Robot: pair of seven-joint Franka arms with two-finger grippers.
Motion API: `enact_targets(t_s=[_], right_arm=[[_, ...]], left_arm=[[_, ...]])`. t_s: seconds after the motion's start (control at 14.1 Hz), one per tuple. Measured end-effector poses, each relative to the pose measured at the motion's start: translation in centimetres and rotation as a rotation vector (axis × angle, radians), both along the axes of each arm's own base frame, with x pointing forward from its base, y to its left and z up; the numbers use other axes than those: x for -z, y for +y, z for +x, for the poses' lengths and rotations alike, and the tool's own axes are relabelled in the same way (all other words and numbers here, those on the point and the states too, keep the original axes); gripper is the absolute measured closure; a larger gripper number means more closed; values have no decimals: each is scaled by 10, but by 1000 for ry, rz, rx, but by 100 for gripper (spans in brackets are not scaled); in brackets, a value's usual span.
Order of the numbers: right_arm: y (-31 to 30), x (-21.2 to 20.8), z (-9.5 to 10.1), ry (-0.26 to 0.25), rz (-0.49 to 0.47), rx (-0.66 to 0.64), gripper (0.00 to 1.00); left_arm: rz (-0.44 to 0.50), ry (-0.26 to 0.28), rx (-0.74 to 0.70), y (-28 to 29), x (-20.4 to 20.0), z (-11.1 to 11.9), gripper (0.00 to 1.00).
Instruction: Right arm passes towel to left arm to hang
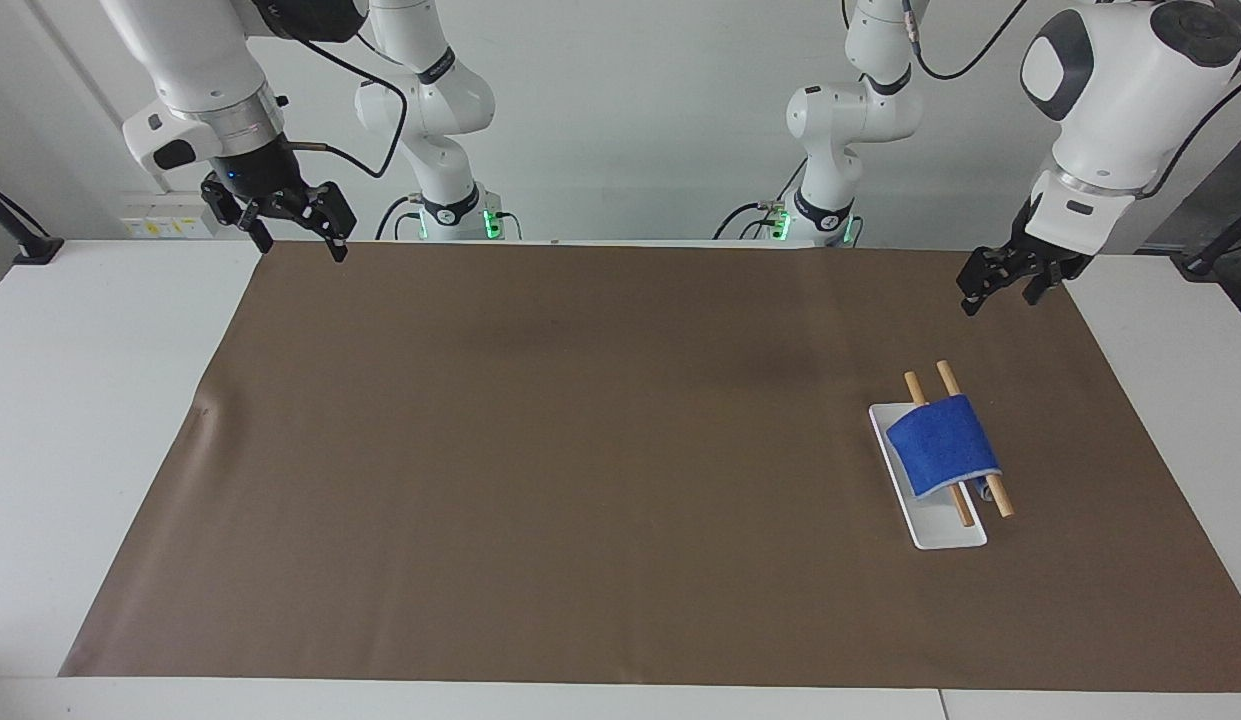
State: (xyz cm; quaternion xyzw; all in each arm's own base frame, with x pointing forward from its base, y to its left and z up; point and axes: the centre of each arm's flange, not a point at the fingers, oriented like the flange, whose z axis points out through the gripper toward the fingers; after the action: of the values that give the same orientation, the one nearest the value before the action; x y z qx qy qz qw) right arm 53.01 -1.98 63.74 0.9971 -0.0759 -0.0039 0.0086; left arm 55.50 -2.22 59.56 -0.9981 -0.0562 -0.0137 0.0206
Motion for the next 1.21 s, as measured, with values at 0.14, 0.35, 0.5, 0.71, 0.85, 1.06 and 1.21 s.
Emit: enact_targets(t_s=[0.14, 0.35, 0.5, 0.71, 0.85, 1.06, 1.21], right_arm=[[-3, 0, 0, 0, 1, 6, 0], [-4, -1, -1, -2, 2, 8, 0], [-4, -1, -1, -3, 3, 8, 0], [-4, -1, -1, -3, 4, 8, 0], [-4, -1, -1, -3, 4, 8, 0], [-4, -1, -1, -3, 4, 8, 0], [-4, -1, -1, -3, 4, 8, 0]], left_arm=[[-15, -20, -1, -1, -1, 2, 0], [-33, -49, -3, -2, -4, 5, 0], [-34, -54, -3, -3, -5, 6, 0], [-35, -48, 0, -4, -6, 4, 0], [-34, -30, 6, -8, -15, 1, 0], [-34, -23, 8, -9, -35, -4, 0], [-33, -13, 9, -10, -38, -6, 0]])
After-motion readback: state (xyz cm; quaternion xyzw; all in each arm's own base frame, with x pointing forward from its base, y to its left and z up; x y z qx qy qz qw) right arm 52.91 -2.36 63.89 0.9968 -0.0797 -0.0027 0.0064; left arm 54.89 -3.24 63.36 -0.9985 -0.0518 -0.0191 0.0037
